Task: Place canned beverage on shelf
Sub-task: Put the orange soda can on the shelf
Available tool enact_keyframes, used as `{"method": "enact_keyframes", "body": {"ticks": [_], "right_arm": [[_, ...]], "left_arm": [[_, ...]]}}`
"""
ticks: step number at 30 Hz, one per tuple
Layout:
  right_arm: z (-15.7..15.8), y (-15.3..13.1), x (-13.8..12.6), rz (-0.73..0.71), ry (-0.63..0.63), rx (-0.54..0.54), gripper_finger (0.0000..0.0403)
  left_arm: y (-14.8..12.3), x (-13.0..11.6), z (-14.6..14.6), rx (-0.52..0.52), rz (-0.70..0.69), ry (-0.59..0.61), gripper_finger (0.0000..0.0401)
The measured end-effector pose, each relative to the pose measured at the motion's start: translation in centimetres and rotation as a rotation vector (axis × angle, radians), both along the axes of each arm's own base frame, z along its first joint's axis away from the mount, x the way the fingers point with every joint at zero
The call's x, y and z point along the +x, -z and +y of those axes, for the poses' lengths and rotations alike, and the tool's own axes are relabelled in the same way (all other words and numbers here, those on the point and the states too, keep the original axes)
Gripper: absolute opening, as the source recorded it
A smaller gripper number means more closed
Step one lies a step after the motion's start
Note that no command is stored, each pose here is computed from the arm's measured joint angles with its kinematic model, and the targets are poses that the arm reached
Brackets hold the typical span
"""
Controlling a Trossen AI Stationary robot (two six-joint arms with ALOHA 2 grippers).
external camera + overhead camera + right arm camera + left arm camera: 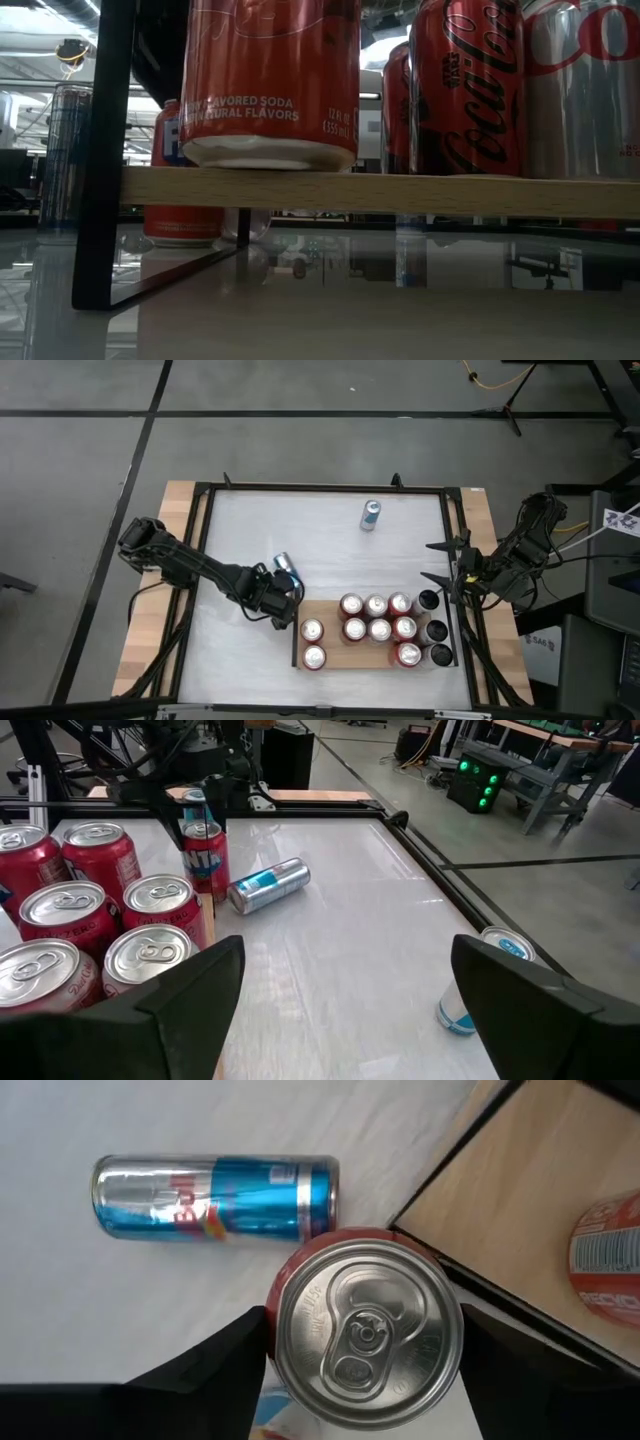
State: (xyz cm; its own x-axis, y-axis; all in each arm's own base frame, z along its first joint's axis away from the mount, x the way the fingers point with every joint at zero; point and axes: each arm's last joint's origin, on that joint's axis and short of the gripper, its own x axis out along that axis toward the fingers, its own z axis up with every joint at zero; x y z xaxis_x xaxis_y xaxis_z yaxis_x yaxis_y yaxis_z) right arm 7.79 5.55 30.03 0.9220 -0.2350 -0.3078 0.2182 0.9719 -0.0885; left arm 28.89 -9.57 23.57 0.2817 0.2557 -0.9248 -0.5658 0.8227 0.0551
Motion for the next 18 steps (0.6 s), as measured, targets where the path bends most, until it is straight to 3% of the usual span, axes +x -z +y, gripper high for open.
{"method": "enact_keyframes", "body": {"ticks": [11, 18], "right_arm": [[0.0, 0.0, 0.0, 0.000, 0.000, 0.000, 0.0347], [0.0, 0.0, 0.0, 0.000, 0.000, 0.000, 0.0347]], "left_arm": [[-0.6, -1.1, 0.5, 0.015, 0.072, 0.071, 0.0261], [-0.7, -0.7, 0.0, -0.020, 0.047, 0.139, 0.0260]]}}
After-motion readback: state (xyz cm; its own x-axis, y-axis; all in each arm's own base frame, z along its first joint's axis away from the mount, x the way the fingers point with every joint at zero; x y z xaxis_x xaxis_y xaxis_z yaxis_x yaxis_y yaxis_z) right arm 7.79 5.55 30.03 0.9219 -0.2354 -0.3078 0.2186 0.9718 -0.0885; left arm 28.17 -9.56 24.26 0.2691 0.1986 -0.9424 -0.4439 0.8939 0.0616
